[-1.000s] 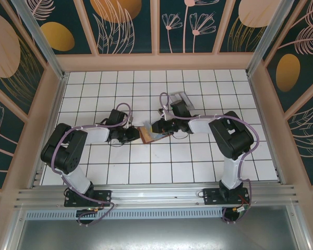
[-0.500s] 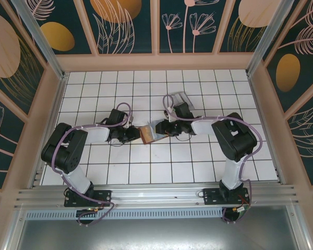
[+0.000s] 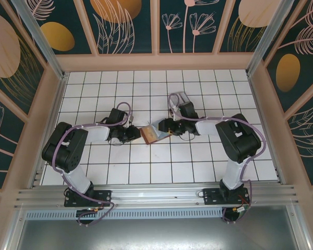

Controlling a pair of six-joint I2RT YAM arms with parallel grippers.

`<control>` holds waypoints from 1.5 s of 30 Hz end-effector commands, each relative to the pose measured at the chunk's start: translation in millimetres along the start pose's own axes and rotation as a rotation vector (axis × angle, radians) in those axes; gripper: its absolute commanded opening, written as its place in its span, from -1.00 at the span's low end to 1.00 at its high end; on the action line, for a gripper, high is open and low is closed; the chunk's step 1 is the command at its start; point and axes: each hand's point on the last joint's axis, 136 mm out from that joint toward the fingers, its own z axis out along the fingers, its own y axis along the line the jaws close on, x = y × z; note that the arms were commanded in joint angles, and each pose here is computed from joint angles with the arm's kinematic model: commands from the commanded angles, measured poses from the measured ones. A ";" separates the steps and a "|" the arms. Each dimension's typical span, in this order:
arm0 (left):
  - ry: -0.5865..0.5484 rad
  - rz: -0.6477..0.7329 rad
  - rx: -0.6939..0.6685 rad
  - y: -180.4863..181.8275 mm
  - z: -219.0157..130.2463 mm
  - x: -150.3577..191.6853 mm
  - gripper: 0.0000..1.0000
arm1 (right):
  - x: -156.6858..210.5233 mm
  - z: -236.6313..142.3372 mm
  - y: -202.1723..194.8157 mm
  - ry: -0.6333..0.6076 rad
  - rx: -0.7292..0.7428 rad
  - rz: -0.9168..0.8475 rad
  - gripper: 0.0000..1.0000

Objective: Put the credit cards into the card holder
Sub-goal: Flip over the card slot in the card holder, then pick up the credit card from the storage box.

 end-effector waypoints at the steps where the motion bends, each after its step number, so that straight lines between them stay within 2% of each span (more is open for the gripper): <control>1: -0.062 0.015 -0.044 10.6 7.6 -15.9 -0.51 | -9.5 -18.7 -30.2 -0.075 0.175 0.065 0.15; 4: -0.065 0.019 -0.039 9.6 7.9 -16.9 -0.50 | -19.1 -32.3 -36.2 -0.129 0.261 0.057 0.17; 9: -0.074 0.020 -0.036 8.8 6.1 -17.2 -0.48 | -23.9 -35.5 -0.4 -0.121 0.126 -0.038 0.21; 17: -0.061 0.011 -0.018 7.4 8.1 -14.5 -0.48 | -24.3 -33.4 11.9 -0.085 0.065 -0.094 0.18; 22: -0.064 0.004 -0.016 7.9 7.0 -12.8 -0.47 | -8.8 -11.8 28.9 0.037 -0.040 -0.137 -0.15; 25: -0.055 -0.001 -0.024 9.5 8.4 -12.3 -0.47 | 5.4 2.4 43.0 0.104 -0.101 -0.160 -0.27; 28: -0.079 -0.011 -0.018 7.7 4.4 -13.9 -0.46 | 27.3 10.4 71.4 0.205 -0.253 -0.204 -0.40; 30: -0.087 -0.013 -0.017 6.7 2.7 -15.1 -0.45 | 29.7 2.0 87.6 0.218 -0.314 -0.262 -0.36; 33: -0.085 -0.004 -0.019 2.6 -1.5 -16.6 -0.41 | 16.4 -16.0 96.9 0.168 -0.340 -0.298 -0.18; 36: -0.119 0.004 -0.022 -1.3 -9.3 -21.7 -0.31 | -22.7 -37.5 74.7 0.049 -0.247 -0.274 -0.17; 40: -0.113 0.011 -0.021 -5.8 -11.1 -24.7 -0.24 | -80.0 -68.2 27.9 -0.149 0.051 -0.254 -0.09; 45: -0.124 0.007 -0.005 -8.1 -13.8 -23.5 -0.14 | -125.4 -94.9 -0.2 -0.233 0.374 -0.340 -0.01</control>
